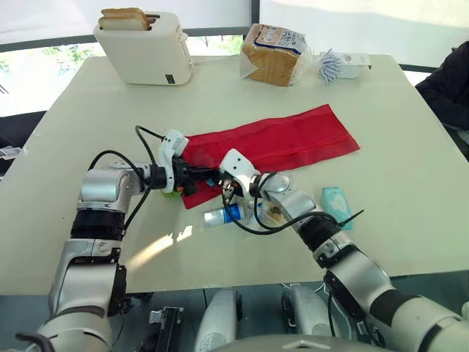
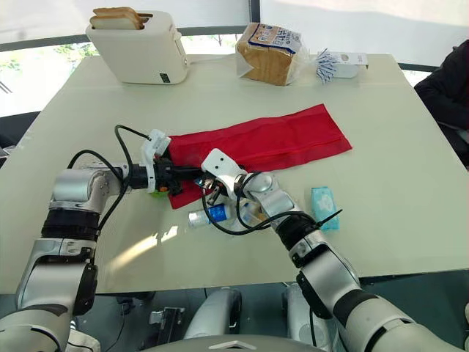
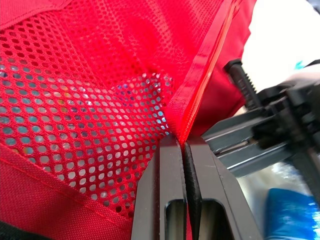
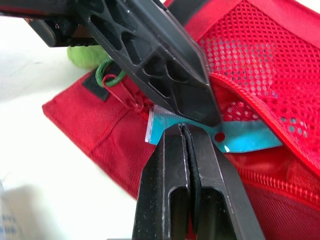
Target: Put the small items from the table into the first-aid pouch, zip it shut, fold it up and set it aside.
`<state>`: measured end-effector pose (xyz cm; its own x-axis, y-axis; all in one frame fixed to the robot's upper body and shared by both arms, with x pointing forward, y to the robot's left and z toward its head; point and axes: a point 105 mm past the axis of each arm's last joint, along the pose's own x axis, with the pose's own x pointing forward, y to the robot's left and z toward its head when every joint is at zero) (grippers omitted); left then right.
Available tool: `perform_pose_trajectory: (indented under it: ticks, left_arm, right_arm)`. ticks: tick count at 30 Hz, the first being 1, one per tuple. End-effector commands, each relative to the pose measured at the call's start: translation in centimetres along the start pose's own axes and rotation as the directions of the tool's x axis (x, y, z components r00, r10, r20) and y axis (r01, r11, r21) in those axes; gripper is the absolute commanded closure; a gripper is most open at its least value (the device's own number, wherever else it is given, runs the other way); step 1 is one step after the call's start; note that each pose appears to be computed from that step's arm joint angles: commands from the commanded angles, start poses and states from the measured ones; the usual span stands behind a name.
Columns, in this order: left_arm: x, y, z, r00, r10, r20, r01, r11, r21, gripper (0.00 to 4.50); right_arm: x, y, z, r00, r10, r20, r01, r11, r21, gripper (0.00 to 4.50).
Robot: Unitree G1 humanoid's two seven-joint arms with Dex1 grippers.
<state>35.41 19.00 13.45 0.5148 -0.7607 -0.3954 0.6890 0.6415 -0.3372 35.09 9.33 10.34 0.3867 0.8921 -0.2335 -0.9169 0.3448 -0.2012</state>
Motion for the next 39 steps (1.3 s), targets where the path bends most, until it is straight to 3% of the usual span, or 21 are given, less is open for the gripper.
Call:
perform_pose_trajectory:
  ticks: [1,9,14,19,24,28,32,39]
  left_arm:
    - [-0.2,-1.5,0.7,0.998,-0.064,0.017,0.064,0.998,0.026,4.5]
    - [-0.4,-1.8,-0.1,0.997,-0.075,0.011,0.075,0.997,-0.001,4.5]
    - [-0.4,-1.4,0.5,0.998,-0.042,0.045,0.04,0.998,0.051,4.5]
    - [-0.7,0.0,0.5,0.998,0.025,0.064,-0.03,0.996,0.088,4.5]
    - [-1.2,1.4,0.2,0.996,0.077,0.053,-0.084,0.983,0.165,4.5]
    - [-0.8,1.6,0.2,0.995,0.087,0.041,-0.094,0.967,0.235,4.5]
    - [-0.1,0.8,-0.2,0.998,0.066,0.013,-0.067,0.95,0.303,4.5]
    - [-0.1,1.3,-0.3,0.991,0.132,0.01,-0.12,0.866,0.484,4.5]
  right_arm:
    - [1.0,0.0,3.3,0.993,-0.023,0.114,0.026,0.999,-0.02,4.44]
    - [1.5,-1.4,4.1,0.978,-0.124,0.17,0.123,0.992,0.016,4.44]
    - [1.7,0.6,3.1,0.988,-0.019,0.153,0.025,0.999,-0.041,4.44]
    - [0.0,0.7,4.0,0.982,0.076,0.174,-0.068,0.996,-0.053,4.44]
    - [-3.3,0.3,4.9,0.974,0.147,0.172,-0.147,0.989,-0.013,2.93]
    - [-6.9,0.2,6.3,0.969,0.182,0.17,-0.182,0.983,-0.014,0.81]
    - [-9.8,0.1,7.3,0.969,0.183,0.169,-0.177,0.983,-0.051,0.81]
    - [-13.5,0.1,5.9,0.989,0.125,0.083,-0.111,0.982,-0.156,0.81]
